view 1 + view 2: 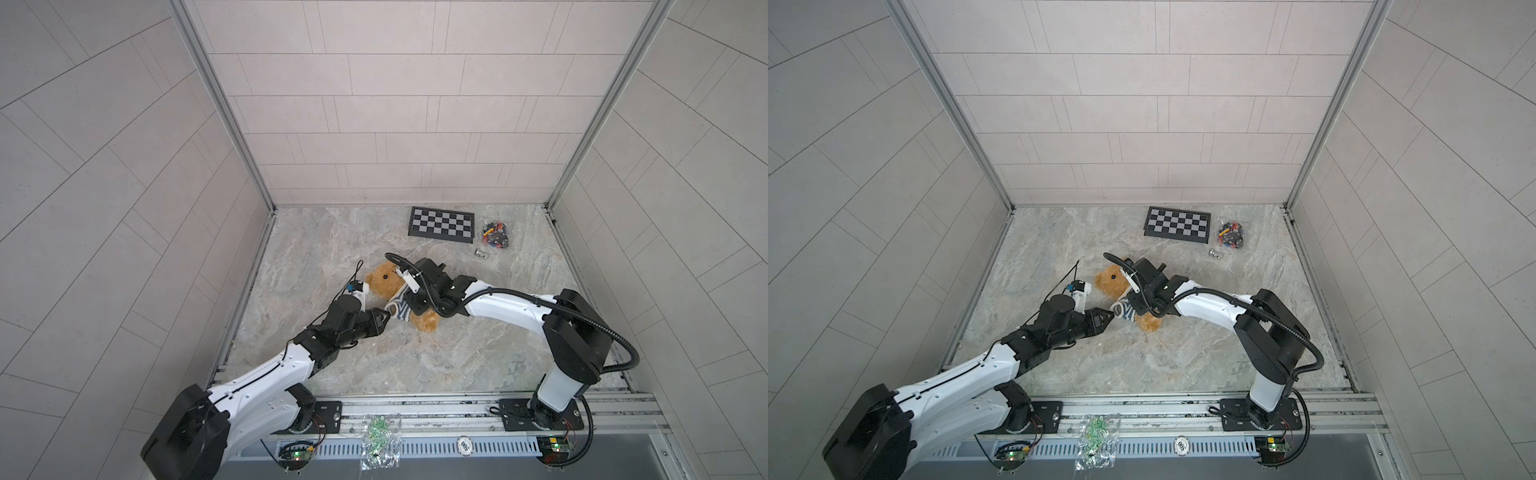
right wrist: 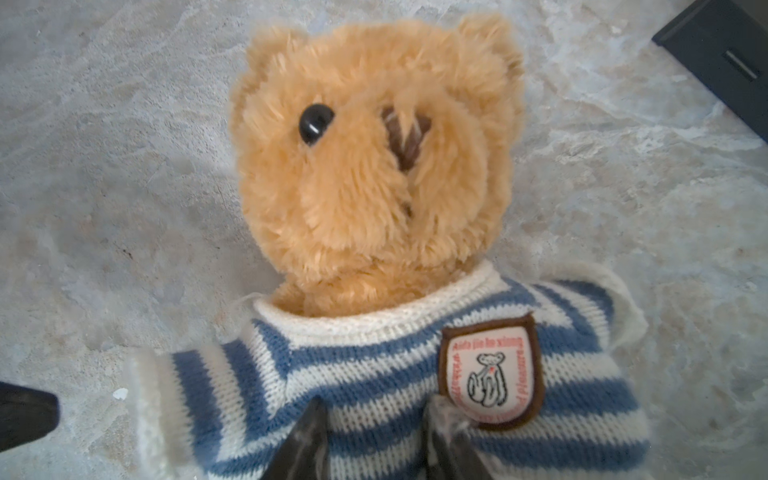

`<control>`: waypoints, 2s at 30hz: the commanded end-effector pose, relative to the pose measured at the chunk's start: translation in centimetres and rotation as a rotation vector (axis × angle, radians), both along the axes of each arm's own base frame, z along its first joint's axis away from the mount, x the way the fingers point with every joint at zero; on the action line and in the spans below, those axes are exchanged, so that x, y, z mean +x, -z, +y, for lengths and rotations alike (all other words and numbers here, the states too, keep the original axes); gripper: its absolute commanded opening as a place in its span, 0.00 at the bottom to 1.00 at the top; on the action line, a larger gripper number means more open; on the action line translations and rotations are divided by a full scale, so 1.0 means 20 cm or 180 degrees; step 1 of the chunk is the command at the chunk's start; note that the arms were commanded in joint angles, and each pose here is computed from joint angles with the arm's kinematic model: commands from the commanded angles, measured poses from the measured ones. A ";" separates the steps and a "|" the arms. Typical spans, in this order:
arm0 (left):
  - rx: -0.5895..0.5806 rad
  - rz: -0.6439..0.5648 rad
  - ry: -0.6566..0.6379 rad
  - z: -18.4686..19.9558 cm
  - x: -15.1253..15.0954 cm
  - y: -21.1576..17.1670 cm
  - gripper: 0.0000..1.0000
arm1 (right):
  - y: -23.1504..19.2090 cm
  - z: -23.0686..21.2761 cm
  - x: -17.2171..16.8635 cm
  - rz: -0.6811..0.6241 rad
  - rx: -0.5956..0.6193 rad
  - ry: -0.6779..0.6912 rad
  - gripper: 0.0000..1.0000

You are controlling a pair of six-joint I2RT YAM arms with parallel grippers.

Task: Dress the teddy bear

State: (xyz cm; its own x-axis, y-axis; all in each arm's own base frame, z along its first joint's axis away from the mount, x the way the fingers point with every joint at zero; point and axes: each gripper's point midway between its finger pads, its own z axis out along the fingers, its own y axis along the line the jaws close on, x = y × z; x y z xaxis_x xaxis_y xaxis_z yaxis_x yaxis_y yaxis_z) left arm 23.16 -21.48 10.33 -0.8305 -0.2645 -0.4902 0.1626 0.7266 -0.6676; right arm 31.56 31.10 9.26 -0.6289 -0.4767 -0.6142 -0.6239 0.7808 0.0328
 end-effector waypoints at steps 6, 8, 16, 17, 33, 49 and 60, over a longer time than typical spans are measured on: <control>0.0005 0.0084 0.0015 -0.07 0.07 0.01 0.19 | 0.11 -0.06 -0.09 0.0256 -0.0097 0.0026 0.35; 0.0051 0.0115 -0.0016 -0.06 0.08 0.04 0.18 | 0.11 -0.06 -0.10 0.0258 -0.0086 0.0022 0.35; 0.0087 0.0161 -0.0206 -0.06 0.14 0.09 0.15 | 0.14 -0.07 -0.12 0.0287 -0.0056 0.0016 0.35; 0.0070 0.0164 -0.0193 -0.07 0.15 0.09 0.15 | 0.14 -0.07 -0.12 0.0288 -0.0052 0.0009 0.35; 0.0011 0.0268 -0.0359 -0.12 0.21 0.12 0.23 | 0.14 -0.05 -0.14 0.0298 0.0076 -0.0025 0.33; -0.0013 0.0582 -0.0582 -0.17 0.20 0.32 0.39 | 0.19 -0.05 -0.16 0.0383 0.0145 0.0030 0.32; -0.0140 0.0731 -0.0682 -0.19 0.20 0.41 0.24 | 0.21 -0.05 -0.16 0.0415 0.0213 0.0088 0.30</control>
